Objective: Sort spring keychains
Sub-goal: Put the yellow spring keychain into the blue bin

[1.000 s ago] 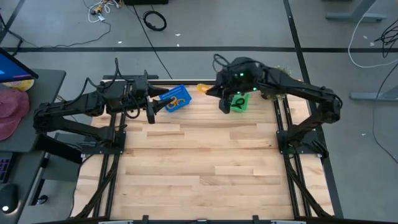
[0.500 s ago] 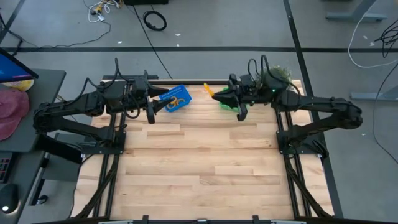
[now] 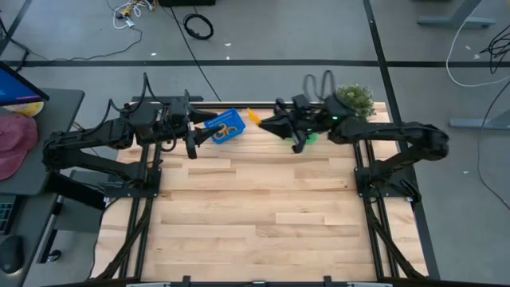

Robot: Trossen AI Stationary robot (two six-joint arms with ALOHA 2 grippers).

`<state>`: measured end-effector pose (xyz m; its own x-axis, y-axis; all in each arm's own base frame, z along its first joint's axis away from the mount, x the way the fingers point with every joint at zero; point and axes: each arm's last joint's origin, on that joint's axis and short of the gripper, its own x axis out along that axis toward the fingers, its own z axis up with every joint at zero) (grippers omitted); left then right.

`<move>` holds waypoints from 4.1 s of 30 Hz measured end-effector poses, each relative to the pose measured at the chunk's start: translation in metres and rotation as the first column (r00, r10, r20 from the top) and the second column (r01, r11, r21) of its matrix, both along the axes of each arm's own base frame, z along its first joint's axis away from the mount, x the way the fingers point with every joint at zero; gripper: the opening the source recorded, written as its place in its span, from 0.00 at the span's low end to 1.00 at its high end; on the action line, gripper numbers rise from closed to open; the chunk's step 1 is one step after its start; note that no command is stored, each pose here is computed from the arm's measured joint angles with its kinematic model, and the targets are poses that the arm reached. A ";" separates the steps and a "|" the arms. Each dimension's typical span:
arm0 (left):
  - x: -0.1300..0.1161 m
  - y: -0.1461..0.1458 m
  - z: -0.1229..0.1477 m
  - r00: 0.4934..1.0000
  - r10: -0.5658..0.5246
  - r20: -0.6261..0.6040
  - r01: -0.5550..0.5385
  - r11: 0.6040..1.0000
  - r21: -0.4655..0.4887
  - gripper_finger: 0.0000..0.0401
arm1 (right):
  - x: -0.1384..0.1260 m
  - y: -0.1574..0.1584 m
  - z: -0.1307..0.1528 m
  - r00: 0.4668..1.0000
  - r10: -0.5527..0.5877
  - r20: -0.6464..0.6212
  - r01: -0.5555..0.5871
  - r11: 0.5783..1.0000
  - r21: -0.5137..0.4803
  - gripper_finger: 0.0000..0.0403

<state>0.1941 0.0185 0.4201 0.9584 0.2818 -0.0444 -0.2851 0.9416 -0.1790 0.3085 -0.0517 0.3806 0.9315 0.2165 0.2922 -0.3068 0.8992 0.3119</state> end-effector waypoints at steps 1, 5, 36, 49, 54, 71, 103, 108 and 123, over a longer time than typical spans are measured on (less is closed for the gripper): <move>0.000 0.000 0.000 1.000 0.000 0.002 0.000 1.000 0.001 0.56 | 0.008 0.000 0.000 1.000 0.022 -0.006 -0.022 1.000 -0.004 0.02; 0.000 0.000 0.000 1.000 -0.010 -0.002 0.010 1.000 0.024 0.56 | 0.041 0.001 0.012 0.992 0.128 0.011 -0.128 0.991 -0.036 0.02; 0.027 -0.004 0.011 0.966 -0.205 0.155 0.180 0.970 0.161 0.40 | 0.071 0.002 0.019 0.971 0.238 -0.011 -0.239 0.971 -0.018 0.02; 0.027 -0.004 0.011 0.967 -0.204 0.153 0.179 0.970 0.162 0.06 | 0.072 0.002 0.017 0.970 0.241 -0.031 -0.241 0.970 -0.005 0.08; 0.024 -0.004 0.012 0.967 -0.205 0.151 0.180 0.970 0.162 0.10 | 0.065 0.002 0.022 0.959 0.275 -0.060 -0.274 0.961 0.023 0.25; -0.050 -0.006 0.012 0.996 -0.094 0.012 0.093 0.993 0.074 0.07 | -0.029 0.016 0.065 0.946 0.107 -0.305 -0.128 0.991 -0.050 0.43; 0.040 0.054 0.001 0.710 0.703 -0.040 -0.682 0.700 0.213 0.07 | -0.038 0.016 0.067 0.942 -0.107 -0.318 0.074 0.991 -0.115 0.41; 0.045 0.098 0.021 0.699 0.697 -0.162 -0.667 0.717 0.204 0.07 | -0.038 0.016 0.067 0.941 -0.105 -0.321 0.073 0.991 -0.111 0.41; 0.069 0.209 0.002 0.592 0.499 -0.633 -0.561 0.819 0.120 0.07 | -0.038 0.016 0.066 0.938 -0.099 -0.332 0.073 0.993 -0.087 0.41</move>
<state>0.2627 0.2273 0.4225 0.3841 0.6961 -0.6065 -0.8007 0.5782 0.1566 0.2705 -0.0358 0.4470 0.9887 0.1402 -0.0536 -0.1163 0.9415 0.3162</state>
